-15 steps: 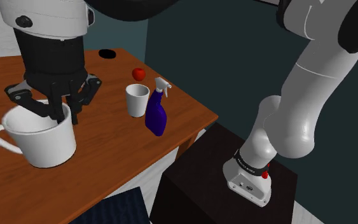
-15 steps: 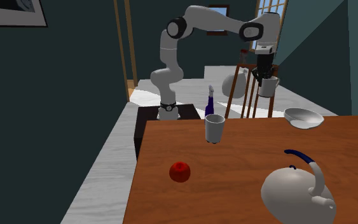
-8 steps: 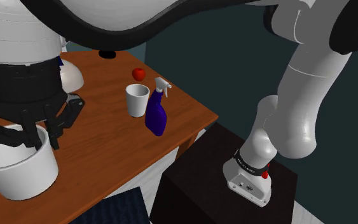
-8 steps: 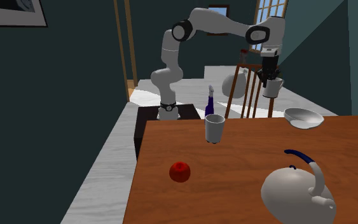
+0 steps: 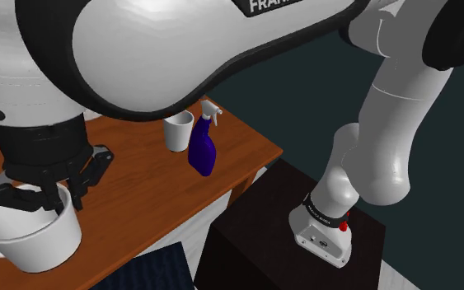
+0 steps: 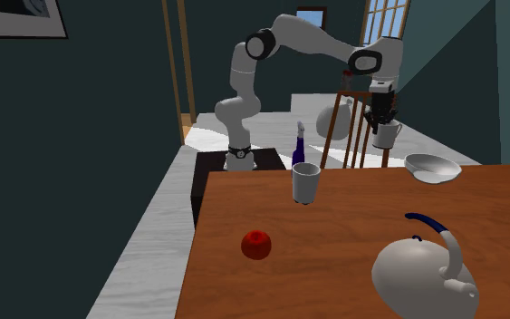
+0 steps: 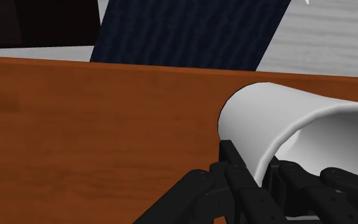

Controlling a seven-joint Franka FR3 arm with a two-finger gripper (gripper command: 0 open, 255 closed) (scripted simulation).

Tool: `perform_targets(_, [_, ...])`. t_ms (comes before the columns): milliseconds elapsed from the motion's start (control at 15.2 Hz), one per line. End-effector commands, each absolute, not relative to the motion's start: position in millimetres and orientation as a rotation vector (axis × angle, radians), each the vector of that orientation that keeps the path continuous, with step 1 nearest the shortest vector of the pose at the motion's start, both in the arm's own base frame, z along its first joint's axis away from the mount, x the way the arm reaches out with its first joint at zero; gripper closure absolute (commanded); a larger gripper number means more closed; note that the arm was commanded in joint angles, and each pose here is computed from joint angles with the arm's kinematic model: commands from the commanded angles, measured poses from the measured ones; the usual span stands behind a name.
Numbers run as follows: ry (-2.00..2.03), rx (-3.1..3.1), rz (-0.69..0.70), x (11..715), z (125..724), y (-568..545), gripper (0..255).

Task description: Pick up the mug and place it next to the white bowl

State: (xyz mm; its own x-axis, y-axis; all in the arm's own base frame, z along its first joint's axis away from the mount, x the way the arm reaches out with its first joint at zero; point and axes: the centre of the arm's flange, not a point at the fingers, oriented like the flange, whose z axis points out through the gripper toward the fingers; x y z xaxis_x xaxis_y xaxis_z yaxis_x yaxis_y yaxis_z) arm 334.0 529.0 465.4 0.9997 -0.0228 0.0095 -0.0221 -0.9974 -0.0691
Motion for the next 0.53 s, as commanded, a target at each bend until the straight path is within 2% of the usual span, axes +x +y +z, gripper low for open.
perform_targets(0, [0.034, -3.072, -0.017, 334.7, 454.9, 528.1, 255])
perform_targets(462, [0.034, -3.072, -0.017, 334.7, 417.9, 528.1, 255])
